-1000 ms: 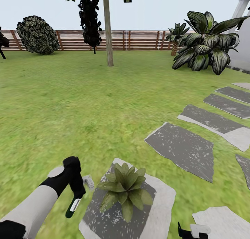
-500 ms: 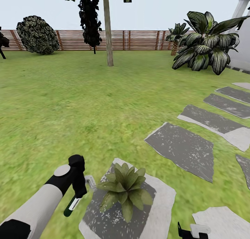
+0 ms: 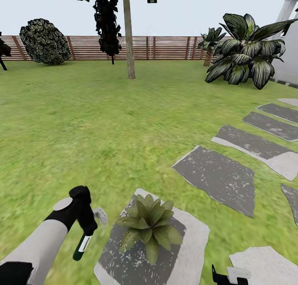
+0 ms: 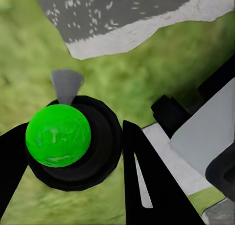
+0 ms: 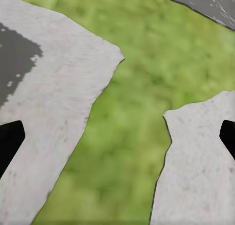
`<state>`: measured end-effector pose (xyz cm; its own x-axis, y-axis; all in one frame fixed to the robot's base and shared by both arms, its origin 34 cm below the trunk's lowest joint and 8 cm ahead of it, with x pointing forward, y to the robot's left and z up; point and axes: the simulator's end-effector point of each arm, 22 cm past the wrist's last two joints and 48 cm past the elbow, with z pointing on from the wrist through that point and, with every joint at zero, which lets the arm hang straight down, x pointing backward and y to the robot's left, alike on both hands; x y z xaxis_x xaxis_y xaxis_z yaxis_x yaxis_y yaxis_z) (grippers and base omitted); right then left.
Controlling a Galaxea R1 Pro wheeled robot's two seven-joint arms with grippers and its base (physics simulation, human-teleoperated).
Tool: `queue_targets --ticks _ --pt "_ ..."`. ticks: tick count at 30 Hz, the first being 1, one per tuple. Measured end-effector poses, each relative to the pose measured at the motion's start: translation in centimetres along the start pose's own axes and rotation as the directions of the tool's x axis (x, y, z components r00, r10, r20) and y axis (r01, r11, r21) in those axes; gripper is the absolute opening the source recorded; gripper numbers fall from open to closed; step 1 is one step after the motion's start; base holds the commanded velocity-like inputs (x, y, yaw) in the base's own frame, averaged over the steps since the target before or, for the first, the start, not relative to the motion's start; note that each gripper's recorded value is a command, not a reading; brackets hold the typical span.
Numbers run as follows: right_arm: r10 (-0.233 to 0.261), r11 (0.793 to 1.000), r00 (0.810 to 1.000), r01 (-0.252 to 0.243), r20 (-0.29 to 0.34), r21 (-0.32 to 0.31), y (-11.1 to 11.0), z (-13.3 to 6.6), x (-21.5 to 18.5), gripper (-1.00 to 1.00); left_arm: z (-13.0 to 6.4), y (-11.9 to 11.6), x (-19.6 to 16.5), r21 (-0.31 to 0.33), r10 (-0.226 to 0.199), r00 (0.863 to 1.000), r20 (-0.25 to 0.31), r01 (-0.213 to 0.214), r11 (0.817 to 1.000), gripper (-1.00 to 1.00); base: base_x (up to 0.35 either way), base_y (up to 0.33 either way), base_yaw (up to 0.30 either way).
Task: Pick up the pesticide atomizer in the garden and spray insectifuge to fully cover both potted plants in the garden.
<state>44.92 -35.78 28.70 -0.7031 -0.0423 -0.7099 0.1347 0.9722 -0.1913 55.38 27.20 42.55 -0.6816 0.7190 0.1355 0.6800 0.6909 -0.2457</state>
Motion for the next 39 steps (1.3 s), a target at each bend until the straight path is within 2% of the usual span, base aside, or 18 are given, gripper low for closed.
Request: queue_targets --ticks 3,9,14,18,19,21,26,33,39 --pt "0.001 1.0 1.0 -0.001 0.0 0.0 0.0 0.0 0.0 1.0 -0.5 0.1 -0.5 -0.001 -0.001 1.0 0.012 0.001 1.0 -1.0 0.0 0.0 0.0" --pt "-0.001 1.0 1.0 0.001 0.0 0.0 0.0 0.0 0.0 1.0 0.6 -0.1 0.5 -0.004 0.001 1.0 -0.018 -0.001 1.0 -1.0 0.0 0.0 0.0" --pt "-0.001 1.0 1.0 0.001 -0.001 0.0 0.0 0.0 0.0 1.0 3.3 -0.4 2.5 -0.011 -0.009 0.998 -0.064 0.008 1.0 -1.0 0.0 0.0 0.0" --pt "-0.002 1.0 1.0 0.002 0.0 0.001 -0.1 0.0 0.0 1.0 4.2 -0.7 3.1 0.003 -0.02 0.997 -0.073 0.02 1.0 -1.0 0.0 0.0 0.0" --pt "-0.002 1.0 1.0 0.002 0.0 0.002 -0.2 0.0 0.0 1.0 4.0 -0.7 2.7 0.004 -0.019 0.998 -0.063 0.02 1.0 -1.0 0.0 0.0 0.0" --pt "-0.006 1.0 1.0 0.006 0.0 0.007 -0.7 0.1 0.0 1.0 2.6 -0.2 1.2 -0.014 -0.014 1.0 -0.023 0.014 1.0 -1.0 0.0 0.0 0.0" --pt "-0.007 1.0 1.0 0.007 0.0 0.008 -0.8 0.1 0.0 1.0 1.4 -0.2 -0.6 -0.034 0.0 1.0 0.014 0.0 0.999 -1.0 0.0 0.0 0.0" --pt "-0.002 1.0 1.0 0.002 0.003 0.004 -0.3 0.1 -0.1 1.0 2.4 -0.7 0.1 -0.024 0.002 1.0 -0.001 -0.002 1.0 -1.0 0.0 0.0 -0.014" --pt "-0.001 1.0 1.0 0.001 0.002 0.001 -0.1 0.0 -0.1 1.0 2.3 -0.2 0.5 -0.034 -0.005 1.0 -0.003 0.005 0.999 -1.0 0.047 0.032 -0.136"
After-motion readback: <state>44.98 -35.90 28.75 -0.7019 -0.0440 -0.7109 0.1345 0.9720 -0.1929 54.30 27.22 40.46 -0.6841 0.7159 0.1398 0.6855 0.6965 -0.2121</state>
